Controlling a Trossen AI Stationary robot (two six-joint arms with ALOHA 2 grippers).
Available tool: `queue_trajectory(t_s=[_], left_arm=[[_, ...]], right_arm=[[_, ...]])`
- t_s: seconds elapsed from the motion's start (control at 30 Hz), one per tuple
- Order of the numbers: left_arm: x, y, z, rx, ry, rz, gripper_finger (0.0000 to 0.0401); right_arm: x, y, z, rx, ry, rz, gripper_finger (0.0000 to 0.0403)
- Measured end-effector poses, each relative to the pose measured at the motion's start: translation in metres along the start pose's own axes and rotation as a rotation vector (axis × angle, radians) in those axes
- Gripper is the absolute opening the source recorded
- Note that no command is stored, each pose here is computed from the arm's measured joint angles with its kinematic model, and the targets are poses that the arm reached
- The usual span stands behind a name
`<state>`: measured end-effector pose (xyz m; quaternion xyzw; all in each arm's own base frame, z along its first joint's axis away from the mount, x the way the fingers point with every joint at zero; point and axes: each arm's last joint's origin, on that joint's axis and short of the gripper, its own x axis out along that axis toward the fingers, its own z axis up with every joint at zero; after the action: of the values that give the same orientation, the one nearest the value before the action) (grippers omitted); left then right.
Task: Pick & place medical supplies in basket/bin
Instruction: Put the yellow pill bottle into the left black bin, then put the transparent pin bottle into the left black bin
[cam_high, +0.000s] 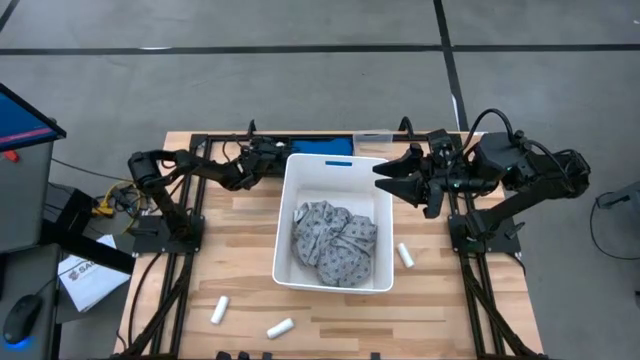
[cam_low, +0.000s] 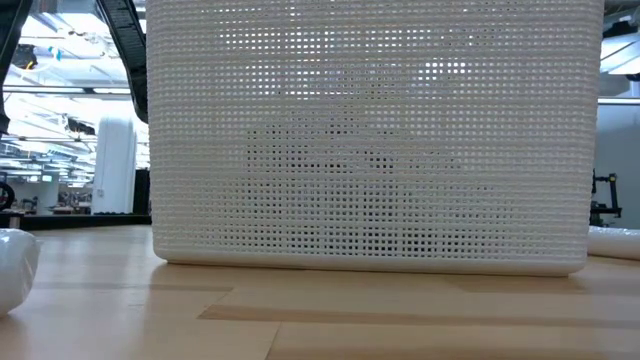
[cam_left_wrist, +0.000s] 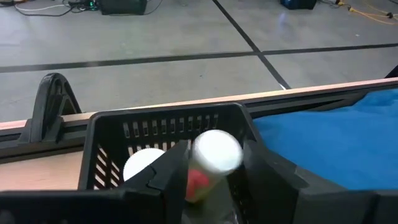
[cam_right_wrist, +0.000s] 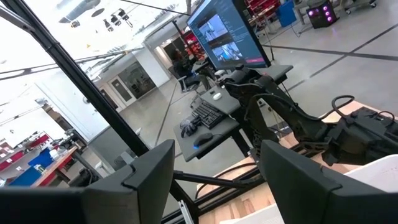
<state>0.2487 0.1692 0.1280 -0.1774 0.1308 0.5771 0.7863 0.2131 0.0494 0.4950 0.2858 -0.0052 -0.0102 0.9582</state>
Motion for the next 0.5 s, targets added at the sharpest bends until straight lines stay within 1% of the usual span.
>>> queue_trajectory(t_s=[0.17, 0.27, 0.33, 0.4, 0.5], left_arm=[[-0.001, 0.0, 0.002, -0.006, -0.008, -0.004, 0.0163], [-0.005, 0.0, 0.009, -0.019, -0.024, -0.013, 0.0166], [-0.011, -0.001, 0.018, -0.031, -0.044, -0.034, 0.0166], [-0.019, -0.002, 0.03, -0.025, -0.07, -0.081, 0.0165], [-0.035, -0.001, 0.048, 0.019, -0.082, -0.156, 0.016]], right_arm=[[0.0, 0.0, 0.0, -0.003, 0.0, 0.0, 0.0235], [0.0, 0.0, 0.0, -0.003, 0.0, 0.0, 0.0235], [0.0, 0.0, 0.0, -0.003, 0.0, 0.0, 0.0235], [0.0, 0.0, 0.0, -0.003, 0.0, 0.0, 0.0235], [0.0, 0.0, 0.0, -0.003, 0.0, 0.0, 0.0235]])
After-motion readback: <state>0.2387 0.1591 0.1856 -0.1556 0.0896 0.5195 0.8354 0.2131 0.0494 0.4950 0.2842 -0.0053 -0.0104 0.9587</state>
